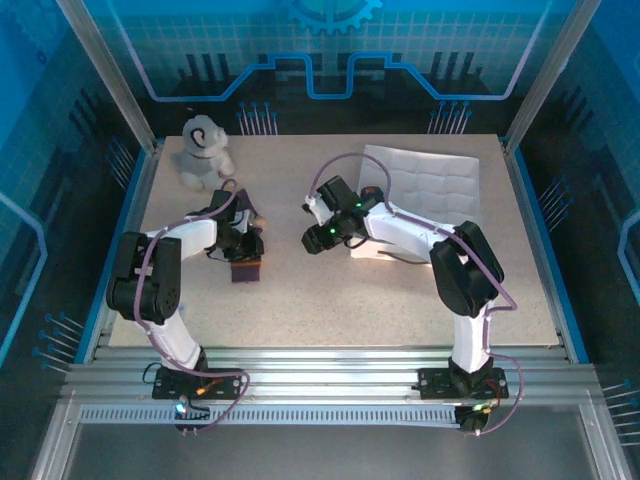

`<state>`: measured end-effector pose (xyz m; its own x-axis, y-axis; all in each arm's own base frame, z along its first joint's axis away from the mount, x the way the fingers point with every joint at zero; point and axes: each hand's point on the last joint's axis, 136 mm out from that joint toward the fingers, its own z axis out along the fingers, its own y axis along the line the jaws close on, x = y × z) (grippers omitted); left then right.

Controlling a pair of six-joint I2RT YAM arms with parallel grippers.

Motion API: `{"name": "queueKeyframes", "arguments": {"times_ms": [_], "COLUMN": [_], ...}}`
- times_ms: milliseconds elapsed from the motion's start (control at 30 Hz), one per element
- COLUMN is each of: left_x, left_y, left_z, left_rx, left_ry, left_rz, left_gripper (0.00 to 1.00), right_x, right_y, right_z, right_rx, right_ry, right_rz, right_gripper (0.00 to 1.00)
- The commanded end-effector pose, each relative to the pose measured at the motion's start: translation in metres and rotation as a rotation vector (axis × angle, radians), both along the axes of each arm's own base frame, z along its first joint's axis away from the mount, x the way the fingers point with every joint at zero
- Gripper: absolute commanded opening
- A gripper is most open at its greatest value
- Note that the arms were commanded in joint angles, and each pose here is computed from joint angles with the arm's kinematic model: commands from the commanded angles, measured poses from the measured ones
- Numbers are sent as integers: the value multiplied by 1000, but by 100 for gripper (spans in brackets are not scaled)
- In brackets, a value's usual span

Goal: Roll the socks

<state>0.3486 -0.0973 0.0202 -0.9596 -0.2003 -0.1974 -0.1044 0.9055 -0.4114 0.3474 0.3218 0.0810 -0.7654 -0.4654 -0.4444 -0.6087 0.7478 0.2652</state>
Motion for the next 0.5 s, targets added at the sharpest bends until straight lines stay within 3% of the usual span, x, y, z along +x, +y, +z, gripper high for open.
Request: {"name": "queueKeyframes", "arguments": {"times_ms": [0,333,467], "left_x": [-20,-21,-20], "left_y": [-24,-98,-134], "left_z": [-13,-8,-6], "left_rx": [-46,-67,-91], "left_ry": [78,47,31], "left_rz": [-29,-112,-159], "left_gripper": [15,15,15], "right_x": [2,4,-6], "right_y": [-36,-102,-112], "right_z": [-22,-24,-15], "right_rx": [-95,-128,-111], "right_ry": [37,19,-46], "right_rz": [-23,-92,-29], "right_gripper": [48,48,48]}}
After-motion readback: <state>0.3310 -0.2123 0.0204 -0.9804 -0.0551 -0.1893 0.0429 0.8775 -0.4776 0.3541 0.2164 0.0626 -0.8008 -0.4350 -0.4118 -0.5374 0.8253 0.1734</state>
